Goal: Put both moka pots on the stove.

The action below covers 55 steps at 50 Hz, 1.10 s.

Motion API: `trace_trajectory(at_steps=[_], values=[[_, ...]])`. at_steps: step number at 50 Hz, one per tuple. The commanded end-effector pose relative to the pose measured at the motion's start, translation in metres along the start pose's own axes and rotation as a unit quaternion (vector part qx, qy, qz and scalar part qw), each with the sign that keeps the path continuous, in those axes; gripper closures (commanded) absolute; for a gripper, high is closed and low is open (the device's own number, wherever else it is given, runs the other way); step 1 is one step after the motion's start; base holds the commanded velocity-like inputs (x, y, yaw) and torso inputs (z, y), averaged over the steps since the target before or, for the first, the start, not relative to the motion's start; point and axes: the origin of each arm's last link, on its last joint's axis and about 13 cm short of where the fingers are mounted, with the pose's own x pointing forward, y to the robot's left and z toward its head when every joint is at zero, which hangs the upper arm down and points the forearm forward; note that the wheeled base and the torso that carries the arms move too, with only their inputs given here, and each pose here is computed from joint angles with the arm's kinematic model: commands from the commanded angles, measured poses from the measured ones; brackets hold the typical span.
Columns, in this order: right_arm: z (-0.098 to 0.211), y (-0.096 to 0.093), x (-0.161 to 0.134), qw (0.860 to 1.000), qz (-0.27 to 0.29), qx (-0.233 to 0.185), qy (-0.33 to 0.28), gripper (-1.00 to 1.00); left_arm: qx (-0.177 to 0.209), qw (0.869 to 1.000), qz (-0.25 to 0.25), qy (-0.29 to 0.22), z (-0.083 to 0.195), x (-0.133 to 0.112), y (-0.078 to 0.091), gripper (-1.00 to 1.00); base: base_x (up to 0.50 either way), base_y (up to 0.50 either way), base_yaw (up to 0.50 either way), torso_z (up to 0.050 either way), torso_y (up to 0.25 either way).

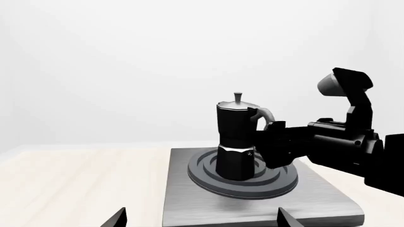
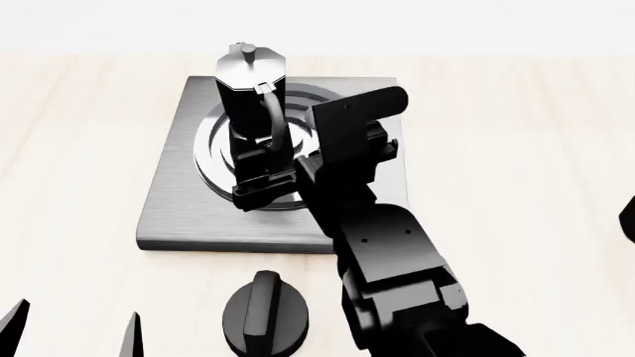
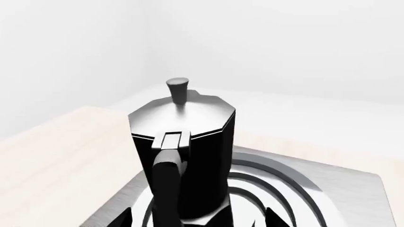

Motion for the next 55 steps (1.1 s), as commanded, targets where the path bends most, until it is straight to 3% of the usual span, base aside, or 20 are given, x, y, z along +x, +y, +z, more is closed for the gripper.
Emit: trace_trajectory(at_steps=[1,2,7,16,24,35,46,55], values=[[0.005,-0.010,-0.024,1.000,0.005,-0.012,-0.027,-1.00,0.000,1.000,0.001,0.001,-0.001,0.001,0.000,-1.00,0.00,0.00,0.00,0.000,0.000],[0.009,-0.010,-0.032,0.998,0.007,-0.022,-0.057,-1.00,0.000,1.000,0.000,0.001,-0.001,0.000,0.000,-1.00,0.00,0.00,0.00,0.000,0.000],[0.022,-0.008,-0.077,0.994,0.030,-0.060,-0.083,-1.00,0.000,1.000,0.000,0.002,-0.002,0.001,-0.001,-1.00,0.00,0.00,0.00,0.000,0.000],[0.040,-0.015,-0.114,0.996,0.041,-0.021,-0.082,-1.00,0.000,1.000,0.001,0.001,-0.002,0.001,0.000,-1.00,0.00,0.00,0.00,0.000,0.000],[0.057,-0.035,-0.138,0.995,-0.020,-0.023,-0.098,-1.00,0.000,1.000,0.002,0.000,-0.001,0.000,0.000,-1.00,0.00,0.00,0.00,0.000,0.000],[0.066,-0.075,-0.169,0.989,-0.094,-0.083,-0.081,-1.00,-0.001,1.000,0.002,0.001,-0.001,0.001,-0.001,-1.00,0.00,0.00,0.00,0.000,0.000],[0.073,-0.111,-0.190,0.979,-0.172,-0.090,-0.069,-1.00,-0.002,1.000,0.003,0.001,-0.001,0.000,0.000,-1.00,0.00,0.00,0.00,0.000,0.000],[0.080,-0.132,-0.209,0.974,-0.200,-0.093,-0.049,-1.00,-0.002,1.000,0.004,0.001,0.000,0.000,0.000,-1.00,0.00,0.00,0.00,0.000,0.000]])
